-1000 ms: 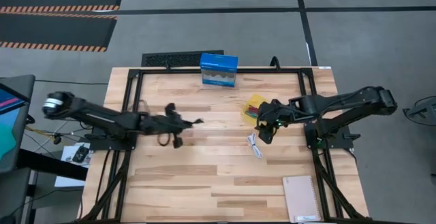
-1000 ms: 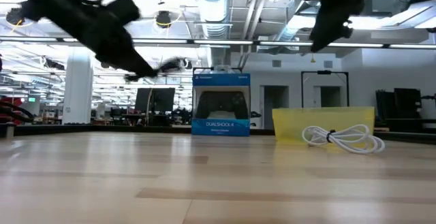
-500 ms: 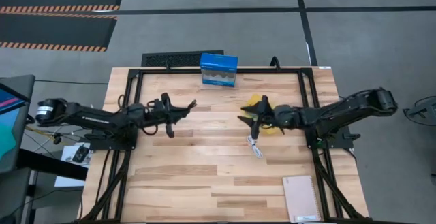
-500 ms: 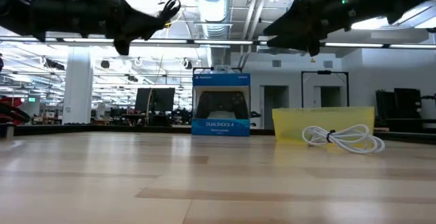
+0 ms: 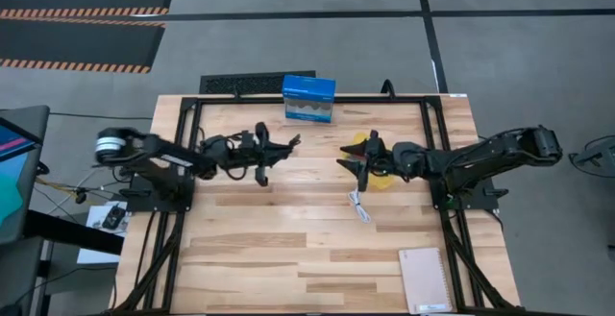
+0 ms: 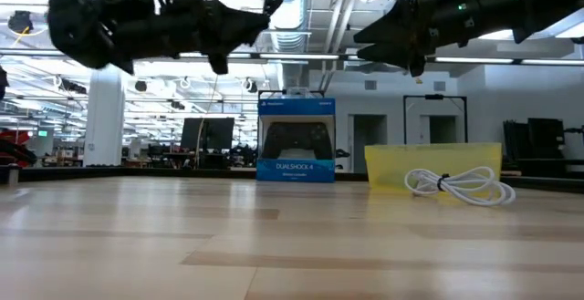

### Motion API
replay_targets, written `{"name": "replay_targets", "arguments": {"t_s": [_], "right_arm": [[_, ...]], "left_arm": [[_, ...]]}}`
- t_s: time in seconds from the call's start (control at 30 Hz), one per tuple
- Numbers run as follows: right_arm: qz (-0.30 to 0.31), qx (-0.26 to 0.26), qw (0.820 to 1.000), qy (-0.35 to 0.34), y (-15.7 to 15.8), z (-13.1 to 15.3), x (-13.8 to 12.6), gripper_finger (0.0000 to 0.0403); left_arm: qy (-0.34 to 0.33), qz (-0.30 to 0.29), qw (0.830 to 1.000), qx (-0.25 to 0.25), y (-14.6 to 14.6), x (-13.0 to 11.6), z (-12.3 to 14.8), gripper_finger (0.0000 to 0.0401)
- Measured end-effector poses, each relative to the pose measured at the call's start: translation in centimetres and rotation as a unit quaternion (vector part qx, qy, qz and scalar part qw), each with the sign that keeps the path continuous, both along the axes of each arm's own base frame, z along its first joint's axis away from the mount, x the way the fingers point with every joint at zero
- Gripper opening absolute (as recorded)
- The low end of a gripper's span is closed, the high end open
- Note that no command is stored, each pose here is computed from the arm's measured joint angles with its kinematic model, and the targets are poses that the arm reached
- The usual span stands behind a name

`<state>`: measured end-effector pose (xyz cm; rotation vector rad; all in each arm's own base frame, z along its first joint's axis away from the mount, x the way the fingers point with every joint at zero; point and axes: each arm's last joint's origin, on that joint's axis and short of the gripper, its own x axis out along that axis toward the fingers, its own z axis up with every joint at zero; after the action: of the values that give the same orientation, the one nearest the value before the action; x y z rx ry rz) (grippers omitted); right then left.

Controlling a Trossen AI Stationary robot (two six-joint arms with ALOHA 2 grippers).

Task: Pick and place USB-C Cables
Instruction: Put the black charger cable into the yellow bin

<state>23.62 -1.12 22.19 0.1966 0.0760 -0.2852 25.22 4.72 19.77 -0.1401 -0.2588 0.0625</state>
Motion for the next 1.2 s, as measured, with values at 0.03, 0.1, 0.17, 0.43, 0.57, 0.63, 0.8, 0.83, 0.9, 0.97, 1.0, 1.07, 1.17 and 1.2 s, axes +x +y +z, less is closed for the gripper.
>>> {"name": "replay_targets", "arguments": {"t_s": [0.03,0.1,0.17,0.43,0.57,0.63,0.8,0.83,0.9,0.97,1.0,1.07,1.17,1.2], "right_arm": [[0.0,-0.002,1.0,-0.004,0.0,0.1,0.0,0.0224],[-0.002,-0.005,1.0,-0.011,-0.1,0.2,0.0,0.0224],[-0.003,-0.005,1.0,-0.013,-0.2,0.3,0.0,0.0224],[0.01,0.001,1.0,-0.022,-0.2,0.4,0.0,0.0225],[0.016,0.004,1.0,-0.024,-0.2,0.4,0.1,0.0241],[0.017,0.004,0.999,-0.028,-0.2,0.5,0.1,0.0254],[0.018,-0.003,0.999,-0.049,-0.2,1.0,0.1,0.028],[0.019,-0.004,0.999,-0.05,-0.2,1.1,0.1,0.0282],[0.019,-0.005,0.998,-0.053,-0.2,1.3,0.2,0.0286],[0.019,-0.005,0.998,-0.056,-0.2,1.5,0.3,0.0286],[0.019,-0.005,0.998,-0.056,-0.2,1.6,0.3,0.0286],[0.019,-0.005,0.998,-0.055,-0.2,1.6,0.3,0.0286],[0.02,-0.005,0.998,-0.055,-0.2,1.6,0.3,0.0286],[0.02,-0.005,0.998,-0.056,-0.2,1.6,0.3,0.0286]], "left_arm": [[-0.006,-0.009,1.0,-0.004,0.1,0.6,-0.2,0.0002],[-0.018,-0.026,0.999,-0.011,0.3,1.7,-0.7,0.0002],[-0.026,-0.043,0.999,-0.017,0.4,2.9,-1.1,0.0002],[-0.027,-0.119,0.992,-0.026,1.0,7.8,-2.1,0.0002],[-0.029,-0.127,0.991,-0.03,1.1,8.9,-2.1,0.0002],[-0.026,-0.124,0.992,-0.029,1.2,8.9,-2.1,0.0002],[-0.028,-0.113,0.993,-0.03,1.4,9.5,-1.7,0.0002],[-0.02,-0.113,0.993,-0.03,1.3,9.8,-1.6,0.0002],[-0.001,-0.113,0.993,-0.029,1.3,10.4,-1.7,0.0002],[0.001,-0.119,0.993,-0.021,1.2,10.9,-1.2,0.0002],[0.0,-0.122,0.992,-0.016,1.1,11.2,-1.0,0.0002],[0.007,-0.124,0.992,-0.009,0.9,11.6,-0.9,0.0003],[0.009,-0.122,0.993,-0.006,0.9,11.7,-0.8,0.0002],[0.009,-0.119,0.993,-0.007,0.9,11.7,-0.8,0.0003]]}}
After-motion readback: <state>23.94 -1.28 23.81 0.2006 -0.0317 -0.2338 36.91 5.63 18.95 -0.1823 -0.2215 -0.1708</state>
